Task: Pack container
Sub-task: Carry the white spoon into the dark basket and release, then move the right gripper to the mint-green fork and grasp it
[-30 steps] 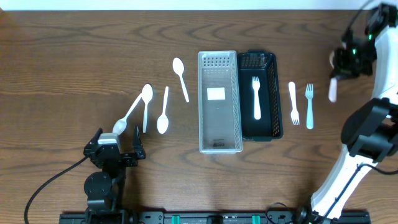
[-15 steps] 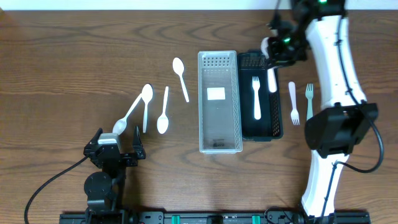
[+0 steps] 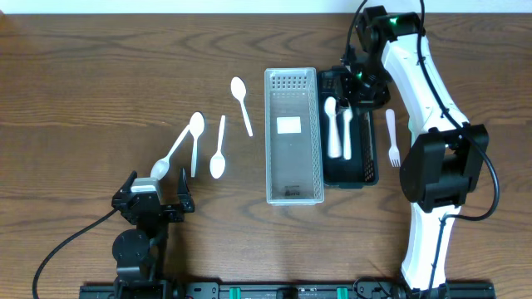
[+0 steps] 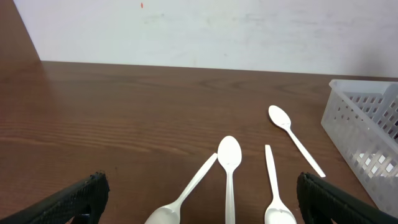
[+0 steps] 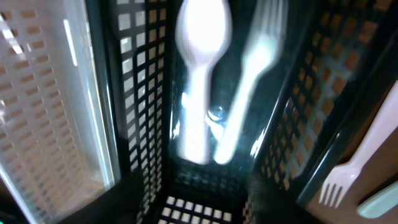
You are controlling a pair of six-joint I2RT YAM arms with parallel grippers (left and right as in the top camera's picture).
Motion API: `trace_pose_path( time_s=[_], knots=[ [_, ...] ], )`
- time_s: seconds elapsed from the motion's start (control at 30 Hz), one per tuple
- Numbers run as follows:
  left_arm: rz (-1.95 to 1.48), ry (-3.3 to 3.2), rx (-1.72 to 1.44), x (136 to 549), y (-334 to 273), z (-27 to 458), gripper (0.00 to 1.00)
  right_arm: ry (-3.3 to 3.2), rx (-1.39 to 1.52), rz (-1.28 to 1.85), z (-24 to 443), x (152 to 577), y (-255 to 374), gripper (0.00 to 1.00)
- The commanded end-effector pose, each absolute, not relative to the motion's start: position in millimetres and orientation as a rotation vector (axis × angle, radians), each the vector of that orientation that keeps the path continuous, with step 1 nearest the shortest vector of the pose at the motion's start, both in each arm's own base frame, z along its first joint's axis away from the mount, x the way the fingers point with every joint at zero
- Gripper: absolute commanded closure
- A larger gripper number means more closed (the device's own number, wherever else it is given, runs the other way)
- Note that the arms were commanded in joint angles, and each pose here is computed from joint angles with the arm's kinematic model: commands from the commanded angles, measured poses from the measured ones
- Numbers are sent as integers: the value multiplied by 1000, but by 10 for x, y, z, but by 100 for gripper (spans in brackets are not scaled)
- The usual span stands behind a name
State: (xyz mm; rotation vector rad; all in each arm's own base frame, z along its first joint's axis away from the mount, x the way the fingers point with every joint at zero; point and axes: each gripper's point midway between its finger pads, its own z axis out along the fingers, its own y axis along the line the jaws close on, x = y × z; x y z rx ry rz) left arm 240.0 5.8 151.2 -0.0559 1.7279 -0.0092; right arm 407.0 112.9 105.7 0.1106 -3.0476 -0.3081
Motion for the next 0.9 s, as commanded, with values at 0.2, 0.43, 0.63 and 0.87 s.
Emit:
trace_pose_path(
  time_s=[0.2, 0.43, 0.63, 0.87],
  knots=[
    [9, 1762, -53, 2402, 78, 1358, 2, -3130, 26, -282, 1316, 4259, 745, 1],
    [9, 1762, -53, 2401, 78, 1358, 2, -3101, -52, -23, 1424, 4106, -502, 1],
    [9, 1762, -53, 2402, 78, 1358, 2, -3033, -188, 4, 1218, 3902, -1052, 1],
    [9, 1762, -53, 2402, 78, 1358, 2, -3020, -197, 8, 834, 3901, -1085, 1]
  ],
)
